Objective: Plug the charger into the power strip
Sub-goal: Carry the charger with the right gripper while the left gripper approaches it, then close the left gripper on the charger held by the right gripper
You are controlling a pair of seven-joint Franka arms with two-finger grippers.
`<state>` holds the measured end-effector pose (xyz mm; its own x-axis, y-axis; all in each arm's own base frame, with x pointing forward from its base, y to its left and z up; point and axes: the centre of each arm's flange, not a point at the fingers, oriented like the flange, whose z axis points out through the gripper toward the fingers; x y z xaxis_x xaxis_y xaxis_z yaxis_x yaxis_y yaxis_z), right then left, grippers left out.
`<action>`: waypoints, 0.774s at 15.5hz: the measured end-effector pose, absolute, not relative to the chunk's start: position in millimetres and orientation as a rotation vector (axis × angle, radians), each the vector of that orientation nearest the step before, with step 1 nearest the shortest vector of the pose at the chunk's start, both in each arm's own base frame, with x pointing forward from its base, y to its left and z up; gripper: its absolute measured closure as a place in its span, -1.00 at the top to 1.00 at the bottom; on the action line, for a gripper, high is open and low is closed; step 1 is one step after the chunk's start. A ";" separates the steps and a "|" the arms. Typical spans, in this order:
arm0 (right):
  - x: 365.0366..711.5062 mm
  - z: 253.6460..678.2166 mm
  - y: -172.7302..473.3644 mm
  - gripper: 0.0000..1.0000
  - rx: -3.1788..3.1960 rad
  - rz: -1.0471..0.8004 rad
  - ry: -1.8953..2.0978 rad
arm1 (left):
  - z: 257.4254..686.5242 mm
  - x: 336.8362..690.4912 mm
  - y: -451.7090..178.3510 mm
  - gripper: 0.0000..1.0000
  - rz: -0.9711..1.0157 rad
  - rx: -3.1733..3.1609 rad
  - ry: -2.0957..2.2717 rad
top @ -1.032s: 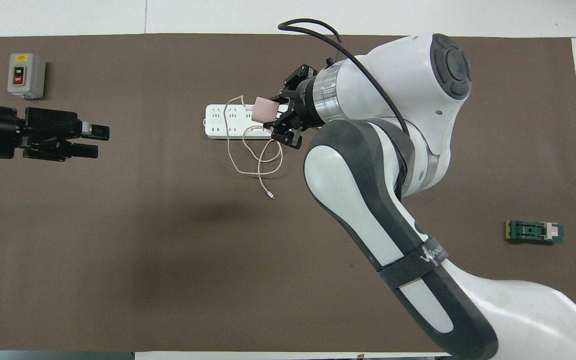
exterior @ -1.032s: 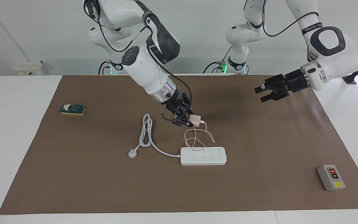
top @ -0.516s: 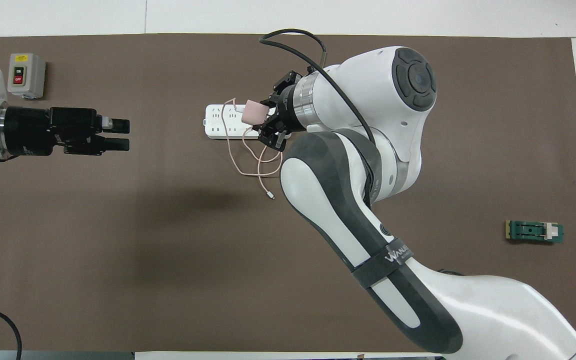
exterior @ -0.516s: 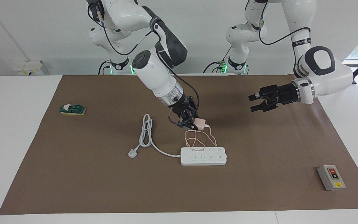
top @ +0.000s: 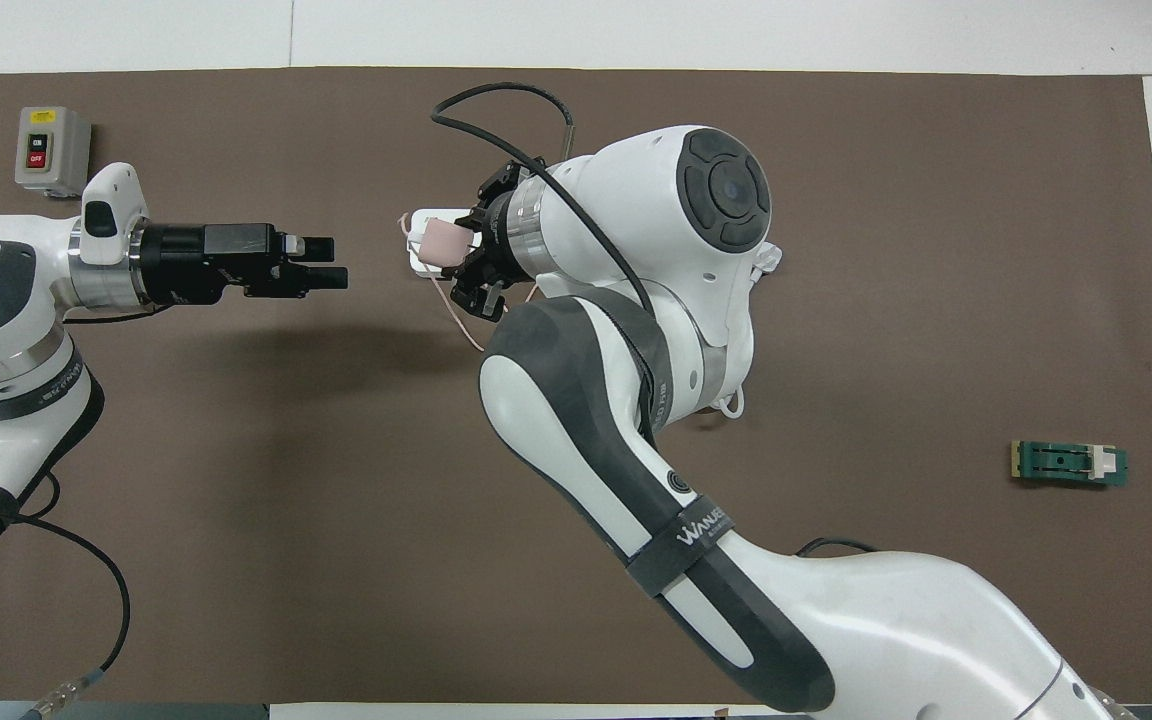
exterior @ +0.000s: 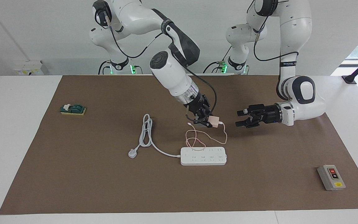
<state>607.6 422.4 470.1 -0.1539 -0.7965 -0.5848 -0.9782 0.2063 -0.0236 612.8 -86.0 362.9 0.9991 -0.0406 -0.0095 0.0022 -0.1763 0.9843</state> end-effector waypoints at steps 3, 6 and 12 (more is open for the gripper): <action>602.1 467.5 427.8 -0.06 -1.734 0.504 1.947 | 371.2 623.2 -93.7 1.00 -0.032 1.729 -0.068; 598.9 466.8 431.5 -0.06 -1.770 0.506 1.917 | 375.9 624.7 -102.9 1.00 -0.043 1.715 -0.097; 594.8 466.4 436.6 -0.06 -1.786 0.516 1.905 | 372.2 620.8 -120.6 1.00 -0.076 1.707 -0.121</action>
<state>594.8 436.6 466.4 -0.0371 -0.8166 -0.5760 -0.9957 0.0790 -0.0478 620.8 -120.6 372.2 0.9921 -0.1244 0.0190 -0.0360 -0.1361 0.9900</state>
